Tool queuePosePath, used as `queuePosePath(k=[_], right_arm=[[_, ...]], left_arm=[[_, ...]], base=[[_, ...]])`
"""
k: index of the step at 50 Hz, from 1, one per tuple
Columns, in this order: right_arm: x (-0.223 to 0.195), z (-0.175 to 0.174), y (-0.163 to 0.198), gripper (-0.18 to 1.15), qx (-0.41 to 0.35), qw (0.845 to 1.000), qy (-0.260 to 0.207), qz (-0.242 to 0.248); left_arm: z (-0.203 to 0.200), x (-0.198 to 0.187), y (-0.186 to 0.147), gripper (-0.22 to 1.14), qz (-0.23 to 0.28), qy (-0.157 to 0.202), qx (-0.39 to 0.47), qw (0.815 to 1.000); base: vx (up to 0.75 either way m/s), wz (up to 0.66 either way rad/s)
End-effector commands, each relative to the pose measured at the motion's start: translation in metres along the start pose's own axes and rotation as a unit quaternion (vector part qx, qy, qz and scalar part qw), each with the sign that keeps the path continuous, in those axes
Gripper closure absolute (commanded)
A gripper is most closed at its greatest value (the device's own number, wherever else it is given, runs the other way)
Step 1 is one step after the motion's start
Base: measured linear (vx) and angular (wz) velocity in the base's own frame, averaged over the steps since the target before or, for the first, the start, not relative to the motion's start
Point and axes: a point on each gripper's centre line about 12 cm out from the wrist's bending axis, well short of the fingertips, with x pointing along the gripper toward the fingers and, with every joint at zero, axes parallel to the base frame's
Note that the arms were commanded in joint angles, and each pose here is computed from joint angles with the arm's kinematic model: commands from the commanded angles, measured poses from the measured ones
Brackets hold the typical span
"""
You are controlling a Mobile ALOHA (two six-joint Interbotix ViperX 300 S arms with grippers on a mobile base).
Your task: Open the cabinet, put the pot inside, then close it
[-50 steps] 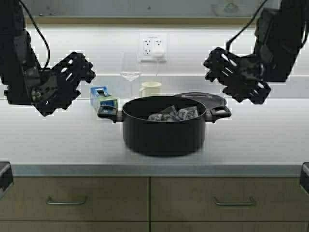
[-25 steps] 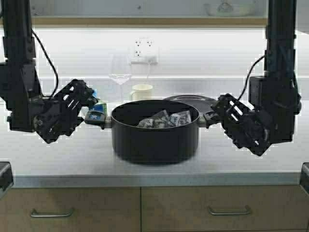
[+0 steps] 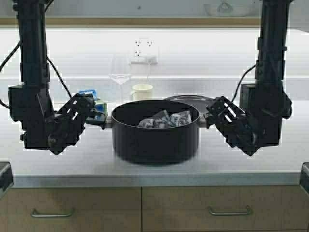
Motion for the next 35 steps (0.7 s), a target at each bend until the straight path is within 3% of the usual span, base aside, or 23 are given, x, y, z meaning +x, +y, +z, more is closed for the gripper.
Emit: queuePosePath(k=[1,20,30,35], right_arm=[[0.013,0.016,-0.002,0.07,0.013,1.0,-0.027,0.006],[0.057,0.022,-0.025,0.07,0.077,0.995,-0.038,0.042],[0.085,0.026,-0.032,0.07,0.098,0.991,-0.047,0.073],[0.096,0.028,-0.034,0.07,0.108,0.989,-0.041,0.091]], left_arm=[[0.0,0.014,-0.003,-0.01,-0.018,-0.015,-0.013,1.0],[-0.009,0.064,0.022,-0.01,-0.042,-0.021,-0.084,0.995],[-0.003,0.094,0.028,-0.01,-0.057,0.021,-0.077,0.995],[0.002,0.105,0.032,-0.01,-0.06,0.023,-0.075,0.995]], base=[[0.0,0.0],[0.0,0.0],[0.0,0.0],[0.0,0.0]])
